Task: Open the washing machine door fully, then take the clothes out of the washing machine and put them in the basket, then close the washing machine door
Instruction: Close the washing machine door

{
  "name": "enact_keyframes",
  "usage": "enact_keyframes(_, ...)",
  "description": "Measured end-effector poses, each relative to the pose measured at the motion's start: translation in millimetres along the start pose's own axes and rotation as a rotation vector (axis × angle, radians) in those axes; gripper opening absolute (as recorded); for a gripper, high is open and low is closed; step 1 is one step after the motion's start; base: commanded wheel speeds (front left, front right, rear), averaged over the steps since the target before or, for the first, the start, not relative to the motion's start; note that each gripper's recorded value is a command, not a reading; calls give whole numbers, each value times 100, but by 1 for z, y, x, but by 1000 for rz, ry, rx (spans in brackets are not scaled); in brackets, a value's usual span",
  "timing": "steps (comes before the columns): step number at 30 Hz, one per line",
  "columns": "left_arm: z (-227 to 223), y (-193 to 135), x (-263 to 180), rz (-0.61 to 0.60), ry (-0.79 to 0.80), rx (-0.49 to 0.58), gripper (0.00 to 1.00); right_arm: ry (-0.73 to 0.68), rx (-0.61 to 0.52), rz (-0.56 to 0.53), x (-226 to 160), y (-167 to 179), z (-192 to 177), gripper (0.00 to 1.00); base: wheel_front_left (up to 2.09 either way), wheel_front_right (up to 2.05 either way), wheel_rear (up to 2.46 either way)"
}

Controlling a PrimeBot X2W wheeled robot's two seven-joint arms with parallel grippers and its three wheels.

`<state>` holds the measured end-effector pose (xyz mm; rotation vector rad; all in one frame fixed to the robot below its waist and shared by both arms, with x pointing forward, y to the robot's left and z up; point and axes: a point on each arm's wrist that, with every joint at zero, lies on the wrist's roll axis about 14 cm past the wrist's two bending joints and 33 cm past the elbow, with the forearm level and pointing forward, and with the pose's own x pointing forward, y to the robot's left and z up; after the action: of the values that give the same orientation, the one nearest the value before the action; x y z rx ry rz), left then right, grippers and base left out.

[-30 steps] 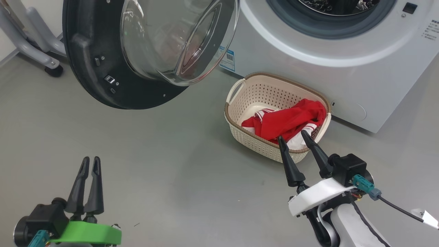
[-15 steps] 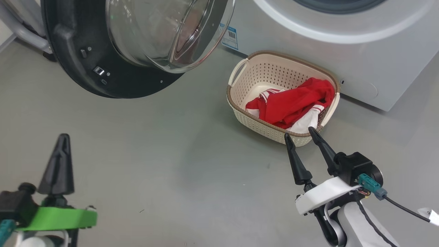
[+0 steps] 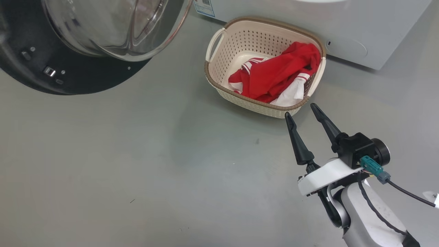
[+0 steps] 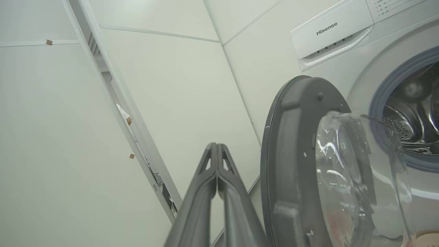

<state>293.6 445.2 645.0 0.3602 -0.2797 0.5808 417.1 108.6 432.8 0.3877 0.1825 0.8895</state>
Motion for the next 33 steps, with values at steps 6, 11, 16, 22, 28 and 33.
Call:
enact_keyframes(6, -11, 18, 34, 39, 15, 21, 0, -1, -11, -47, -4, -22, 0, 100, 0, 0, 0)
enact_keyframes(11, -25, 31, 61, 88, 64, -5, 0, -4, -11, -97, -11, -41, 0, 100, 0, 0, 0)
enact_keyframes(16, -42, 47, 79, 170, 113, -83, 0, 3, -9, -135, -19, -53, -3, 100, 0, 0, 0)
enact_keyframes(22, -72, 68, 83, 291, 209, -195, 0, -6, -13, -165, -23, -61, 1, 100, 0, 0, 0)
enact_keyframes(28, -106, 76, 78, 478, 269, -508, 0, -6, -16, -187, -29, -66, 2, 100, 0, 0, 0)
enact_keyframes(33, -136, 63, 72, 571, 349, -760, 0, -15, -22, -201, -32, -69, 5, 100, 0, 0, 0)
